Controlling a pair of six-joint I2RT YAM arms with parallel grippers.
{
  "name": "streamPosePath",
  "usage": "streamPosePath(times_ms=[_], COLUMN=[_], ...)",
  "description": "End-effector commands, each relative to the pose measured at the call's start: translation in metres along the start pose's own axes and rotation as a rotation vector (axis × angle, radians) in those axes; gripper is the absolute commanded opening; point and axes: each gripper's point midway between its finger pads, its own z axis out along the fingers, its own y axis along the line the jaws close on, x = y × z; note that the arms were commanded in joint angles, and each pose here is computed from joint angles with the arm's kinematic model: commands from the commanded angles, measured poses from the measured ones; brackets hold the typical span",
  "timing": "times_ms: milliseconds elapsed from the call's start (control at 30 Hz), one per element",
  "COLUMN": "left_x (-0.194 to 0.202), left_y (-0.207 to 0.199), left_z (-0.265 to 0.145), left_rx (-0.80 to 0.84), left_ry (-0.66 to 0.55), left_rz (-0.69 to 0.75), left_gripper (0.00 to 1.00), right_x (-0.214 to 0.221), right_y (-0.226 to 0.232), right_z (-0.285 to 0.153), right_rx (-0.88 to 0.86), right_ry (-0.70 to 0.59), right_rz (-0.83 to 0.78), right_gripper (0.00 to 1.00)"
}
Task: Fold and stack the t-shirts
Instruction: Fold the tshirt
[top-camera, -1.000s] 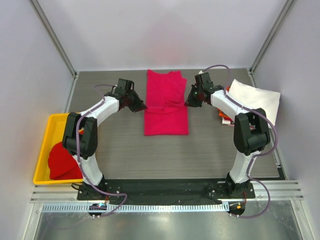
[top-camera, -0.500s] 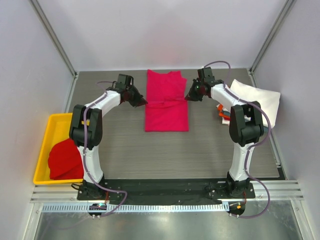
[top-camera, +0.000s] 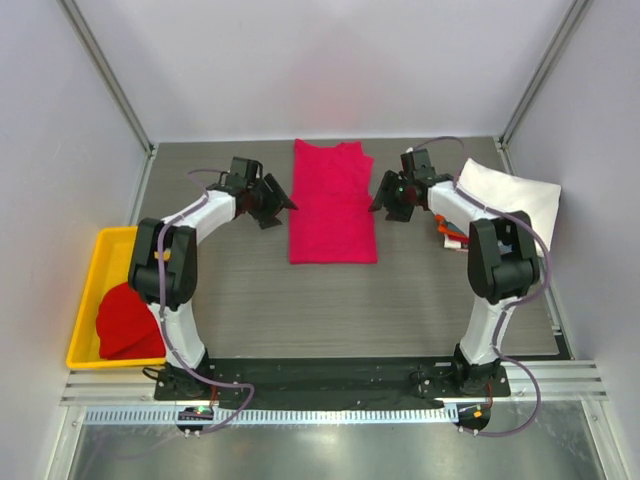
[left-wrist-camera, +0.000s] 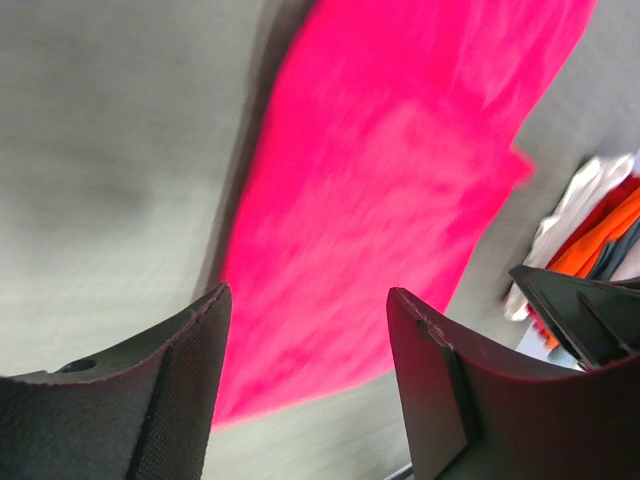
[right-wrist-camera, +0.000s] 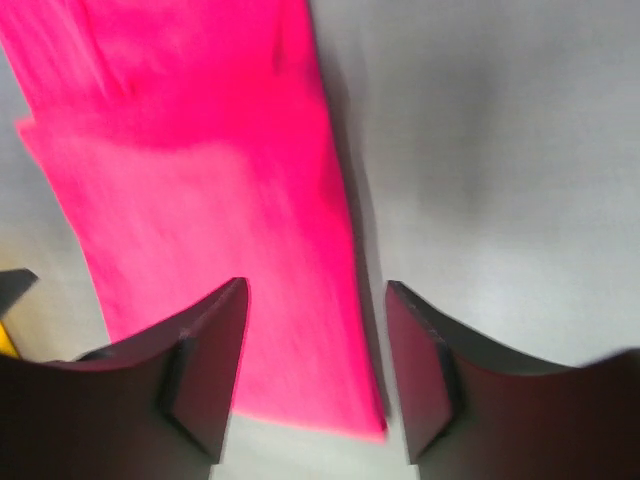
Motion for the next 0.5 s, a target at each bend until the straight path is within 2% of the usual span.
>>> streamPosePath(times_ms=[0, 133, 267, 467], left_x=[0.009, 0.054, 0.074, 0.093], left_y=[-0.012, 0.018, 0.03, 0.046], left_z=[-0.038, -0.043, -0.046, -0.035], left_rx=[0.056, 0.024, 0.025, -0.005], left_ry=[-0.055, -0.004, 0.009, 0.049], left_rz=[0.076, 0.078, 0.067, 0.069], left_gripper=[0.64, 0.59, 0.54, 0.5], right_x=[0.0, 0.051, 0.081, 0.107], right_y=[0.015, -0.009, -0.013, -0.023], right_z=[-0.049, -0.049, -0.048, -0.042], right_rx=[-0.087, -0.097, -0.139, -0.133], right_ry=[-0.077, 0.0, 0.058, 0.105], right_rz=[-0.028, 0.001, 0.024, 0.028], right_gripper=[0.6, 0.5, 0.43, 0.46])
